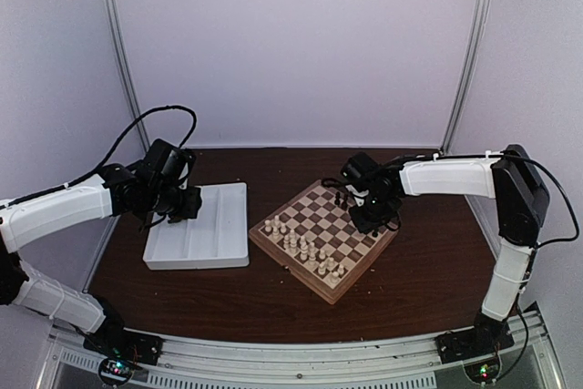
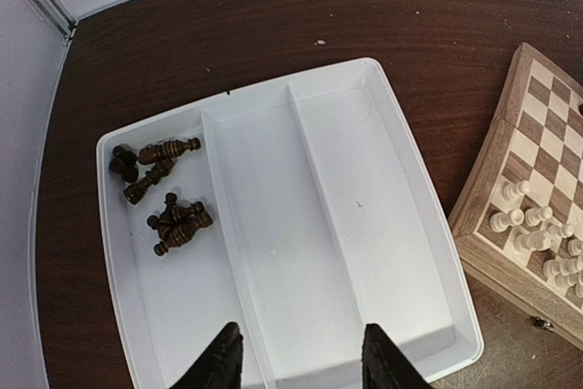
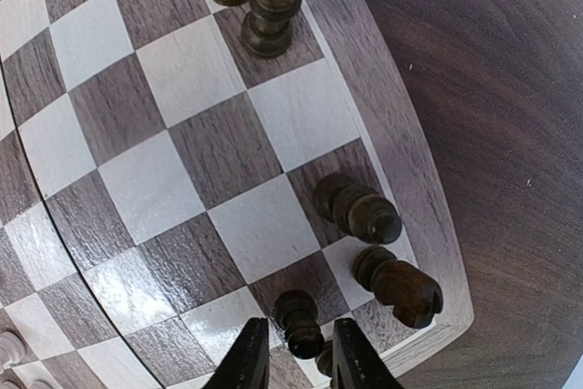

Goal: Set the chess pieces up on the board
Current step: Place the chess piece on the chessboard, then pick up the chess piece from the storage box.

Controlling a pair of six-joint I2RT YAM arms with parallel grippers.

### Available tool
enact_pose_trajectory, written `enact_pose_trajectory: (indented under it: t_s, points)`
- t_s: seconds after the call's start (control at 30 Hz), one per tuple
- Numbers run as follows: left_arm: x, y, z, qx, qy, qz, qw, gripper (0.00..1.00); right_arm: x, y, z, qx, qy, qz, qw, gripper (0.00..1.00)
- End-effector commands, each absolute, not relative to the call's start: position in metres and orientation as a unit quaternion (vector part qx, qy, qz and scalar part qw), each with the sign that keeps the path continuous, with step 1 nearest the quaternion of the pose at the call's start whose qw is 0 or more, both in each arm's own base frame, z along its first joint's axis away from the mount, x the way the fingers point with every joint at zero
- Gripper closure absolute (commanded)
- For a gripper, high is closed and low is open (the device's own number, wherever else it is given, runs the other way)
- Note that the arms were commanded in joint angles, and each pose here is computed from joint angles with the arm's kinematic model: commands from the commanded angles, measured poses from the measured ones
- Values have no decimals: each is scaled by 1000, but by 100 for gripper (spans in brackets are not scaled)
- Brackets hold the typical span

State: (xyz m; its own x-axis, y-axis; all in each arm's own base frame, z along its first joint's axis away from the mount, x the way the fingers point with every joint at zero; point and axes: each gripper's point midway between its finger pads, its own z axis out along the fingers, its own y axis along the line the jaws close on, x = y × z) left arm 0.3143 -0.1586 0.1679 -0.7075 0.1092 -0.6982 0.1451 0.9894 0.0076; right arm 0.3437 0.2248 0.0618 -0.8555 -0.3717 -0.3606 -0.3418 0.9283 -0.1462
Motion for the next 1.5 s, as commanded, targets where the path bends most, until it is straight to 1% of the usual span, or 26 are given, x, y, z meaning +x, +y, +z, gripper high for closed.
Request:
enact_pose_trajectory:
  t_s: [0.0, 0.27, 0.4, 0.83, 1.0, 1.1, 1.47]
  points:
    - [323, -164, 185, 59, 913, -42, 401, 54, 350, 225, 81, -183, 959, -33, 212, 71]
    - [323, -157, 180, 44, 917, -28, 396, 54, 349, 231, 111, -194, 952, -11, 238, 70]
    - [326, -148, 169, 25, 923, -13, 384, 56, 346, 238, 131, -206, 942, 2, 263, 71]
    - [355, -100, 109, -35, 952, -2, 305, 62, 330, 257, 187, -230, 910, 68, 339, 70]
    - [371, -83, 87, -46, 961, -13, 272, 63, 329, 255, 191, -229, 908, 68, 344, 71]
    - [376, -72, 76, -44, 966, -5, 256, 61, 328, 256, 191, -230, 908, 70, 343, 71]
    - [401, -61, 47, -15, 973, 26, 227, 63, 328, 257, 189, -228, 910, 71, 339, 71]
